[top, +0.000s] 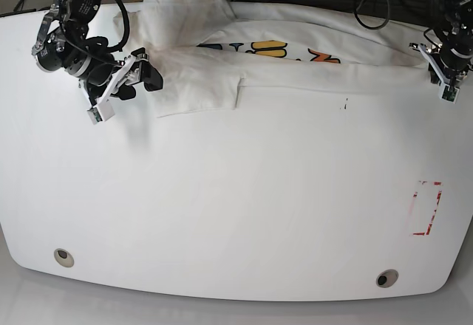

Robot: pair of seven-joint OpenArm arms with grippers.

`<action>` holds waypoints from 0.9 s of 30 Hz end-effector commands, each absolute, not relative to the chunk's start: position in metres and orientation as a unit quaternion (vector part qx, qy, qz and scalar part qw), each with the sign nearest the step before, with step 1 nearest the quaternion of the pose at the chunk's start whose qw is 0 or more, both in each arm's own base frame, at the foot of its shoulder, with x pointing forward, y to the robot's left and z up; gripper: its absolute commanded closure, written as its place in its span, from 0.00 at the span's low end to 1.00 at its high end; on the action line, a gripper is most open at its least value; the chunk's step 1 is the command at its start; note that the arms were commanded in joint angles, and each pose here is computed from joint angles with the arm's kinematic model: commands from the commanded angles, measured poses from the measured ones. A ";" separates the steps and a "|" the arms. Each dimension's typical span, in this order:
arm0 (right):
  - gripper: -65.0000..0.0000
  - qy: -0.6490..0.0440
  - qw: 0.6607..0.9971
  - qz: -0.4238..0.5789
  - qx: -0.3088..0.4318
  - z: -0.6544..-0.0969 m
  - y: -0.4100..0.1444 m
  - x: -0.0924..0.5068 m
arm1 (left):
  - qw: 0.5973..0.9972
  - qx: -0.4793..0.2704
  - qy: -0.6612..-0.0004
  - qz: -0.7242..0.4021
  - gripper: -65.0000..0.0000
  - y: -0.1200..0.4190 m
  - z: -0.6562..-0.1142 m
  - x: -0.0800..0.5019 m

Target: Layout the t-shirt on the table in an organized manner, then fold the t-shirt properly

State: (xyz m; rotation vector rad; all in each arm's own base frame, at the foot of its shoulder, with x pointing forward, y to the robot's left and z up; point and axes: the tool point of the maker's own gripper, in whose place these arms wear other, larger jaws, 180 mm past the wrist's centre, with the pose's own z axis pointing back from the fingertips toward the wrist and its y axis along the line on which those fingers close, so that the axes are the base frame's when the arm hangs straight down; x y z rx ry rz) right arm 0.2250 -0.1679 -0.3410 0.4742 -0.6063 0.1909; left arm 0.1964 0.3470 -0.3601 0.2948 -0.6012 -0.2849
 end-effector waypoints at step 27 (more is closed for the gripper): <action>0.35 -0.316 0.915 0.098 0.231 -0.330 -0.169 0.232 | 0.915 0.240 -0.291 -0.144 0.42 0.400 -0.319 0.207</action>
